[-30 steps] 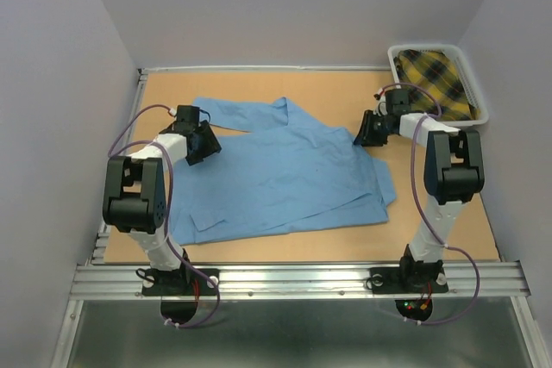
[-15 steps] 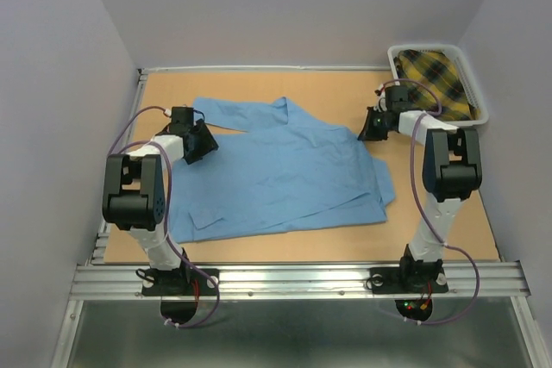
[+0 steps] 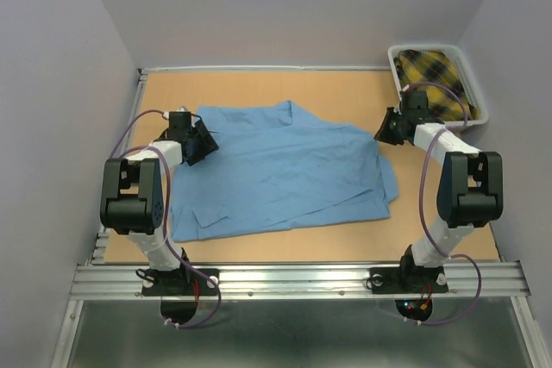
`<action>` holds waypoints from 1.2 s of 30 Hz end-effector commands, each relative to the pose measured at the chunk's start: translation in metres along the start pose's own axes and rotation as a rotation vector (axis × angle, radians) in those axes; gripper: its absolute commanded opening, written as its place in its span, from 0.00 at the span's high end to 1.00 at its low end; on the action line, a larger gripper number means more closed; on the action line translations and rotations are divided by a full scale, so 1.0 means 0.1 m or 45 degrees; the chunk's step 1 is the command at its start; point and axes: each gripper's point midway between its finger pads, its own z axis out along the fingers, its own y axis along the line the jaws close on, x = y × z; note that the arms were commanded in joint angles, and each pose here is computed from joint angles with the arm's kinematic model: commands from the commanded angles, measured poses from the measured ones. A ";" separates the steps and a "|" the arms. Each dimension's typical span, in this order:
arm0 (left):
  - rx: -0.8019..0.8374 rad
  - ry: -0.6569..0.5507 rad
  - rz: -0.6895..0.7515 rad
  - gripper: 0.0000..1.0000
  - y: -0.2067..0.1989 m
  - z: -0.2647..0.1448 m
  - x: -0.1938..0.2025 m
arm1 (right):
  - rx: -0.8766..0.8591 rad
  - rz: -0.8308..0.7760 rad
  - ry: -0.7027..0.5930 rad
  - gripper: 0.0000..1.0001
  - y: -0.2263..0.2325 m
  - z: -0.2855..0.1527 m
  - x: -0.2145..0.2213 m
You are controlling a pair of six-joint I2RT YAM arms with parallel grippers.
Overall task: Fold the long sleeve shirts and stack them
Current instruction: Fold the shirt
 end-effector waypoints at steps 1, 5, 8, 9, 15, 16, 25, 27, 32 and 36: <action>-0.206 0.232 -0.017 0.30 0.47 -0.12 0.55 | 0.073 0.041 -0.002 0.75 -0.20 0.04 0.08; -0.172 0.123 0.007 0.27 0.26 -0.29 0.16 | 0.017 0.025 -0.097 0.56 -0.03 -0.19 -0.19; -0.085 -0.055 0.015 0.23 -0.11 -0.51 -0.42 | -0.058 -0.003 -0.143 0.48 0.22 -0.34 -0.32; -0.071 -0.090 0.015 0.22 -0.18 -0.56 -0.54 | -0.074 -0.010 -0.153 0.45 0.27 -0.37 -0.34; -0.095 -0.263 0.046 0.20 -0.45 -0.62 -1.24 | -0.244 -0.111 -0.070 0.42 0.93 -0.36 -0.04; -0.118 -0.259 0.047 0.20 -0.44 -0.60 -1.27 | -0.248 -0.120 -0.052 0.42 0.96 -0.32 0.01; -0.377 -0.264 -0.022 0.19 -0.23 -0.04 -1.57 | -0.275 -0.204 -0.002 0.42 1.16 -0.28 0.27; -0.405 -0.285 -0.033 0.20 -0.25 0.00 -1.66 | -0.279 -0.213 0.005 0.42 1.17 -0.30 0.31; -0.456 -0.236 -0.066 0.21 -0.21 0.32 -1.62 | -0.291 -0.241 0.030 0.42 1.22 -0.31 0.44; -0.489 -0.260 -0.077 0.23 -0.24 0.45 -1.73 | -0.296 -0.256 0.055 0.42 1.24 -0.29 0.53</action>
